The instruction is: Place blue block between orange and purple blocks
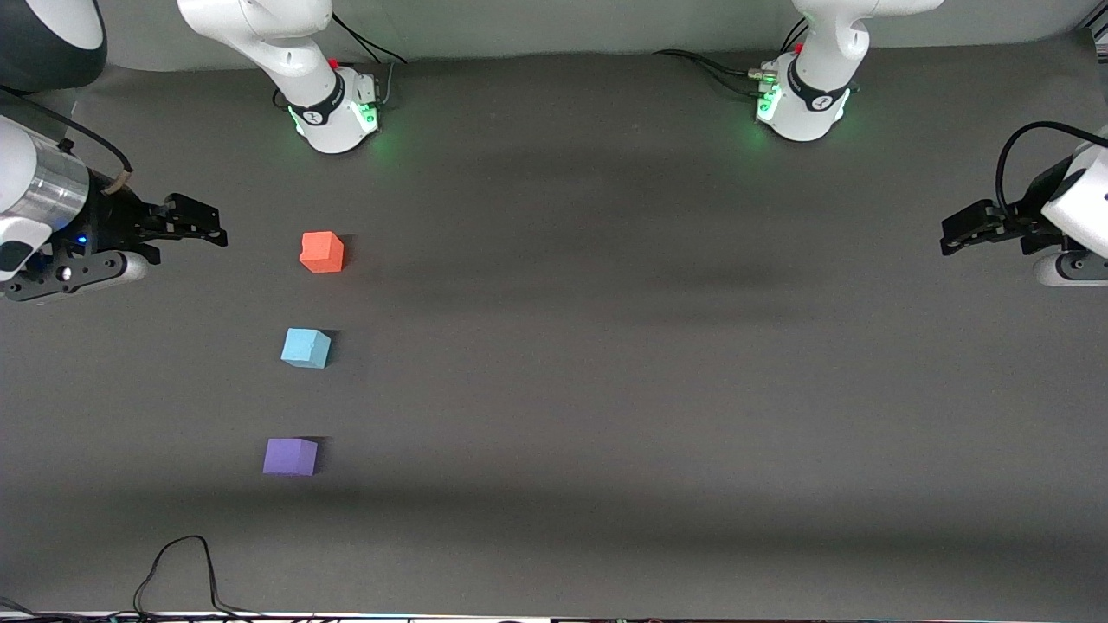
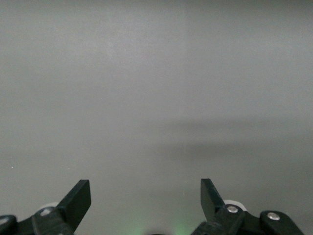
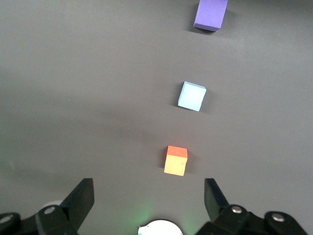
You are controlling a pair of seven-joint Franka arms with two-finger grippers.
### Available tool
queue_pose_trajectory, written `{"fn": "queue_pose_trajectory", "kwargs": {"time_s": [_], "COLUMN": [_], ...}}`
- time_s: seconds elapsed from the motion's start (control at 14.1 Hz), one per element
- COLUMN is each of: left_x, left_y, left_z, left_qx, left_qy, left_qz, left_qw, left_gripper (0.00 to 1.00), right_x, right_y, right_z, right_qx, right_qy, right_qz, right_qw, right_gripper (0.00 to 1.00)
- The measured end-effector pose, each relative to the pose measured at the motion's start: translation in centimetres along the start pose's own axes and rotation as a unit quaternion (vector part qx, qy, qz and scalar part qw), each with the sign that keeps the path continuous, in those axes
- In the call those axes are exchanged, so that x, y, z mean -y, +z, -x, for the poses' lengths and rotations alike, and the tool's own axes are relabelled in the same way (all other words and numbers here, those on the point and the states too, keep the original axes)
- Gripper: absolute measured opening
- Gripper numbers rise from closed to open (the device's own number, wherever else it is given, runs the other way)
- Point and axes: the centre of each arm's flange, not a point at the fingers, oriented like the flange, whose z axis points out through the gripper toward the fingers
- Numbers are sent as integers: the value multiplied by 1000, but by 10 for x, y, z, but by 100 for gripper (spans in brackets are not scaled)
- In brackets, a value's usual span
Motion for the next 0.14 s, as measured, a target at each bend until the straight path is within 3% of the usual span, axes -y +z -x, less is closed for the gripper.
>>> {"fn": "queue_pose_trajectory", "kwargs": {"time_s": [0.14], "left_x": [0], "left_y": [0], "left_z": [0], "left_qx": [0], "left_qy": [0], "left_qz": [0], "left_qw": [1000], "left_gripper": [100], "right_x": [-4], "right_y": [-5], "right_z": [8], "right_qx": [-5], "right_qy": [7], "right_qz": [1], "right_qw": [1000], "right_gripper": [100]}}
